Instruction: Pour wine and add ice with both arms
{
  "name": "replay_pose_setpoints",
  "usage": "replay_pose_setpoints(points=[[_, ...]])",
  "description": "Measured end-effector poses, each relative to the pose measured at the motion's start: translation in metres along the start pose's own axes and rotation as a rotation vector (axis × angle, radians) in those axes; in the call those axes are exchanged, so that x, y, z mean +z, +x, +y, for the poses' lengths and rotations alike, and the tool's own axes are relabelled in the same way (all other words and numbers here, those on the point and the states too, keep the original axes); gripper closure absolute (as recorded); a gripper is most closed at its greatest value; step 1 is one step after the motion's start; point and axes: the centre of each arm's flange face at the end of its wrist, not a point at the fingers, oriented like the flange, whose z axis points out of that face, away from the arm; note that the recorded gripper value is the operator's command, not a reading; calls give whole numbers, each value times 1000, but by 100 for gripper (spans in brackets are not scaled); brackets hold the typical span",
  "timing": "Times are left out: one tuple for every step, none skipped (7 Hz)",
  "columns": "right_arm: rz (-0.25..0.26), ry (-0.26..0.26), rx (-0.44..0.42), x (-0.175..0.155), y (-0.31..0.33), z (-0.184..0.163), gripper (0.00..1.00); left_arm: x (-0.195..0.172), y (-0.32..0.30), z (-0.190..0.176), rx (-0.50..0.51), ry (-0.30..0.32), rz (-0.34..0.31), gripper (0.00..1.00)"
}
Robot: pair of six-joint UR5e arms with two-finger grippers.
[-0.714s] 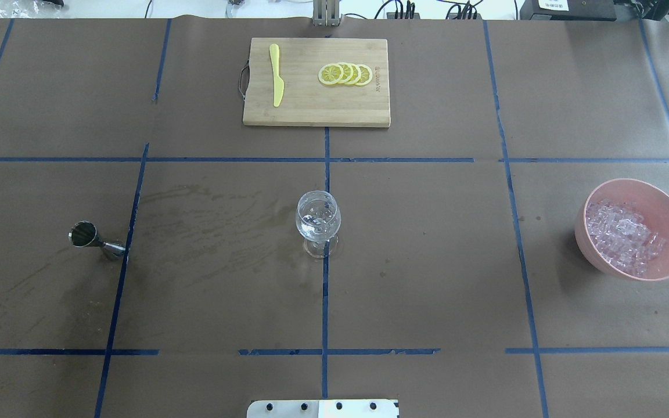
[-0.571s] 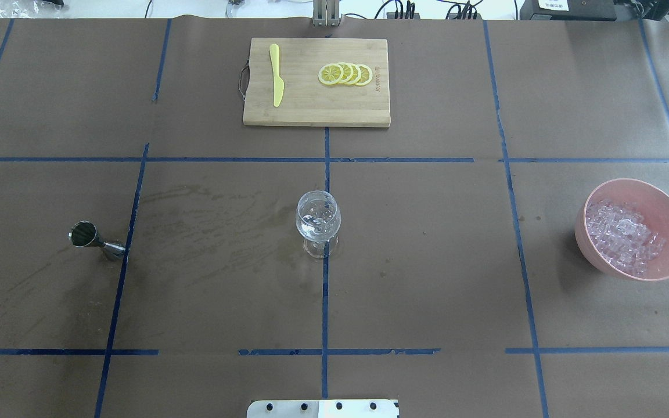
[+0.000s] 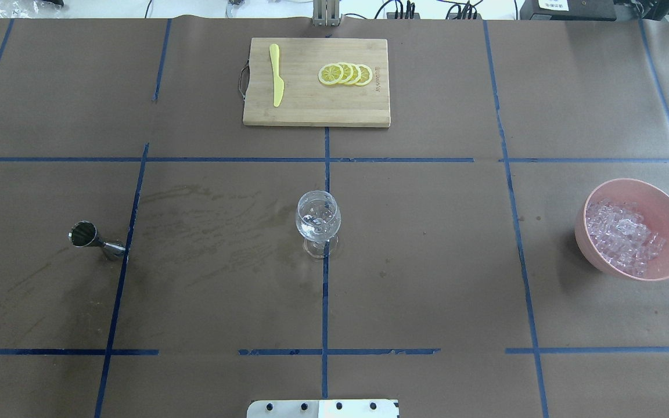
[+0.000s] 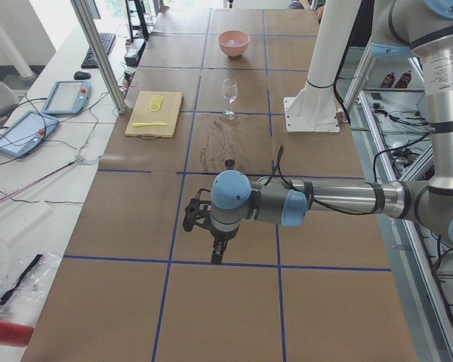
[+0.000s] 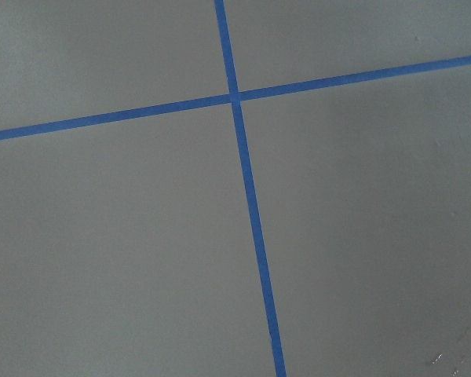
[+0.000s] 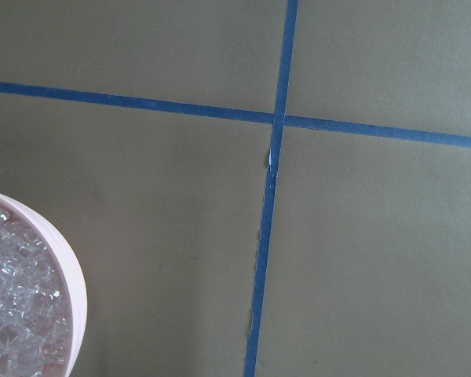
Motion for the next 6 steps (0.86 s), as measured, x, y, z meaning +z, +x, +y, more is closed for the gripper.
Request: replay_pose_setpoints(points=[[1, 15, -9, -7, -7, -5, 0, -2, 2, -2, 16, 15, -2, 0], [3, 35, -24, -14, -14, -15, 0, -5, 5, -5, 42, 40, -3, 0], [3, 61, -45, -25, -24, -30, 0, -8, 8, -10, 78, 77, -5, 0], [1, 78, -59, -32, -31, -40, 0, -12, 11, -17, 120, 118, -9, 0], [-1, 88, -66, -36, -35, -46, 0, -17, 15, -26, 168, 164, -12, 0], [-1, 102, -74, -41, -39, -50, 0, -22, 20, -33, 222, 215, -14, 0]])
